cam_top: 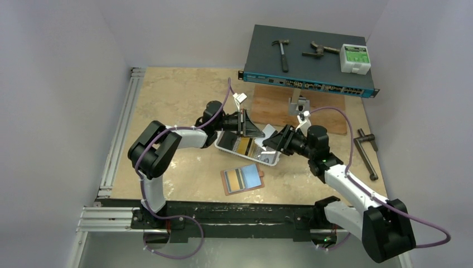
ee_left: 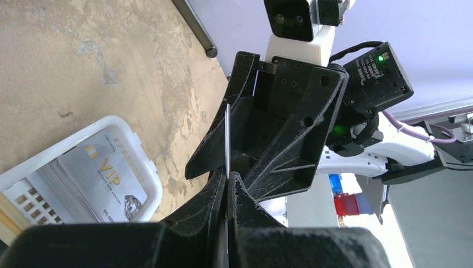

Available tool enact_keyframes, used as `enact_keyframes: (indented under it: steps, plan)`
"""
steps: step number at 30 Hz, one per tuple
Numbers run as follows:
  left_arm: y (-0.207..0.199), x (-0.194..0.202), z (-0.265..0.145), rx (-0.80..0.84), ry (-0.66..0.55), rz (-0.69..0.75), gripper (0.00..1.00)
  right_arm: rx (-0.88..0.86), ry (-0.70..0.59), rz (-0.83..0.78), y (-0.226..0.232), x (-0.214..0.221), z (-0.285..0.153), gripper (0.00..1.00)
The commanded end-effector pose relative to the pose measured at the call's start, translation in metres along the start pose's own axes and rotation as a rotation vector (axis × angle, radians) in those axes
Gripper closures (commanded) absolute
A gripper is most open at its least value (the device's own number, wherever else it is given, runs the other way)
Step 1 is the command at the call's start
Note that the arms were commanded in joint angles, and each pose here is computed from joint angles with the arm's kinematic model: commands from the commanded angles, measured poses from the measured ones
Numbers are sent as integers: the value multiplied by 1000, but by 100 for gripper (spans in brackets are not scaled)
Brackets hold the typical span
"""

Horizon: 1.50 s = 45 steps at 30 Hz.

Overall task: Put the credit cards into the card holder
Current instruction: Place the credit card in the storage box.

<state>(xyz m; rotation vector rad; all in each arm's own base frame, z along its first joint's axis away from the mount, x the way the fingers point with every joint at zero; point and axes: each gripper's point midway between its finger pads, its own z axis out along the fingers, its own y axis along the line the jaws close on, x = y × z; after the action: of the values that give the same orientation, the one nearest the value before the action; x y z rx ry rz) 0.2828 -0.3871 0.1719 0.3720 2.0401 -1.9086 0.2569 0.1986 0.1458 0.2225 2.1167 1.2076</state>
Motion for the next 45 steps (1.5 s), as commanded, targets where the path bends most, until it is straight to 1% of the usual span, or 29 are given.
enact_keyframes:
  steps: [1, 6, 9, 13, 19, 27, 29, 31, 34, 36, 40, 45]
  plan:
    - [-11, -2, -1, 57, -6, 29, 98, -71, -112, -23, 23, -30, 2, 53]
    - [-7, 0, -1, 53, -4, 31, 97, -108, -136, -6, 31, -31, -3, 66]
    - [-4, 0, -1, 43, -3, 35, 97, -120, -134, -6, 33, -28, -9, 78]
    - [-3, 1, 0, 41, -2, 36, 96, -170, -108, -11, 40, -18, -15, 86]
    - [0, 1, -1, 30, 0, 49, 96, -212, -28, -25, 47, -3, -22, 87]
    - [0, 1, 0, 30, 2, 55, 95, -270, 38, -68, 63, 5, -32, 87]
    - [1, 1, 0, 30, 3, 55, 92, -268, 35, -72, 64, 4, -32, 88]
    - [2, 2, 0, 29, 4, 54, 86, -264, 29, -72, 64, 3, -32, 91]
    - [0, 2, 0, 31, 6, 64, 82, -264, 28, -71, 64, 1, -31, 95]
    - [1, 3, 0, 27, 9, 73, 80, -263, 25, -72, 65, 0, -31, 96]
    - [2, 4, 1, 26, 11, 77, 81, -254, 30, -80, 66, -2, -31, 97]
    - [-1, 3, 1, 35, 11, 78, 87, -208, 42, -79, 56, 1, -29, 98]
